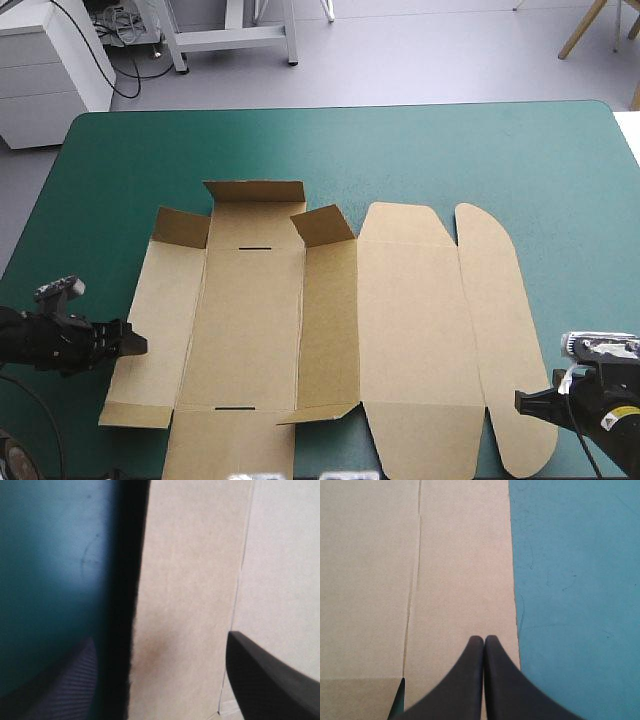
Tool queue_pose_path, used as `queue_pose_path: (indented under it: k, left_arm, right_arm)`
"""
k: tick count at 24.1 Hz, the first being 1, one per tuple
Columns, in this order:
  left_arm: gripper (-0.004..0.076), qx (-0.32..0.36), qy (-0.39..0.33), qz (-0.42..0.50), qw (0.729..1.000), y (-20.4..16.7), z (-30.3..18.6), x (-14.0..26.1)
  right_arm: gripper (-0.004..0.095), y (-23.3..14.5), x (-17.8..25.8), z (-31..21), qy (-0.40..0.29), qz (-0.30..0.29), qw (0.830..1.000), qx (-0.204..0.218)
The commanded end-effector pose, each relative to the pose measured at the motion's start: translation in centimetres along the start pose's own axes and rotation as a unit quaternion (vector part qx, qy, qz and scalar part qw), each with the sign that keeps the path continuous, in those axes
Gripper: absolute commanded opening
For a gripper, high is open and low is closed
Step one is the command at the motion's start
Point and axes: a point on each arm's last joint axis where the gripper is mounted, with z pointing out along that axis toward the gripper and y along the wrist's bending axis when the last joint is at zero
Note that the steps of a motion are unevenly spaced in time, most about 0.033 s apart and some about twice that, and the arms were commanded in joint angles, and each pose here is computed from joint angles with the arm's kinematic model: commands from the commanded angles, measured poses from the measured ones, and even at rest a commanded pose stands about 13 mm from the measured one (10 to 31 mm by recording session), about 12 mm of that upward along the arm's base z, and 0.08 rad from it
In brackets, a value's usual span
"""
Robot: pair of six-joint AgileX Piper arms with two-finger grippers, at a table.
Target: Fold the box
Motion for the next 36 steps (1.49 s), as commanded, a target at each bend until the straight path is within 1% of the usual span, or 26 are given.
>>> queue_pose_path:
  k: [1, 4, 7, 11, 15, 16, 17, 19, 20, 21, 25, 29, 33, 36]
  left_arm:
    - [0.0503, 0.04, -0.029, 0.018, 0.999, -1.1, 1.0, 0.5]
    - [0.0503, 0.065, -0.016, 0.031, 0.997, -1.6, 2.1, 1.2]
    - [0.0503, 0.085, 0.022, 0.059, 0.994, -2.7, 2.7, 1.8]
    - [0.0488, 0.101, 0.036, 0.07, 0.992, -3.5, 2.9, 2.0]
    - [0.0386, 0.113, 0.048, 0.082, 0.989, -3.7, 2.8, 2.2]
    - [0.0316, 0.115, 0.051, 0.082, 0.989, -3.7, 2.8, 2.3]
    - [0.0283, 0.116, 0.052, 0.082, 0.988, -3.7, 2.8, 2.3]
    - [0.0156, 0.116, 0.053, 0.082, 0.988, -3.7, 2.8, 2.3]
    - [0.0052, 0.117, 0.055, 0.083, 0.988, -3.7, 2.8, 2.3]
    - [-0.0003, 0.117, 0.056, 0.084, 0.988, -3.7, 2.8, 2.3]
    - [-0.001, 0.119, 0.074, 0.097, 0.985, -3.7, 2.7, 2.6]
    - [-0.001, 0.116, 0.06, 0.113, 0.985, -4.2, 2.0, 1.7]
    - [-0.001, 0.089, 0.028, 0.182, 0.979, -6.4, 0.2, -1.1]
    - [-0.001, 0.041, -0.005, 0.247, 0.968, -8.8, -1.4, -3.4]
  right_arm:
    - [-0.002, 0.0, -1.0, -0.4, -0.036, -0.002, 0.999, 0.003]
    - [-0.0019, 0.0, -1.0, -0.4, -0.036, -0.003, 0.999, 0.002]
    - [-0.0019, 0.2, -1.0, -0.4, -0.035, -0.014, 0.999, -0.01]
    - [-0.002, 0.3, -1.0, -0.5, -0.035, -0.02, 0.999, -0.016]
    - [-0.0019, 0.3, -1.0, -0.5, -0.035, -0.02, 0.999, -0.016]
    - [-0.0019, 0.3, -1.0, -0.5, -0.035, -0.02, 0.999, -0.016]
    - [-0.0019, 0.3, -1.0, -0.5, -0.035, -0.02, 0.999, -0.016]
    - [-0.0019, 0.3, -1.0, -0.5, -0.035, -0.02, 0.999, -0.016]
    - [-0.0019, 0.3, -1.0, -0.5, -0.035, -0.02, 0.999, -0.016]
    - [-0.0019, 0.3, -1.0, -0.5, -0.035, -0.02, 0.999, -0.016]
    - [-0.002, 0.3, -1.0, -0.5, -0.035, -0.02, 0.999, -0.016]
    - [-0.0019, 0.3, -1.0, -0.5, -0.035, -0.02, 0.999, -0.016]
    - [-0.0019, 0.3, -1.0, -0.5, -0.035, -0.02, 0.999, -0.016]
    - [-0.002, 0.3, -1.0, -0.5, -0.035, -0.02, 0.999, -0.016]
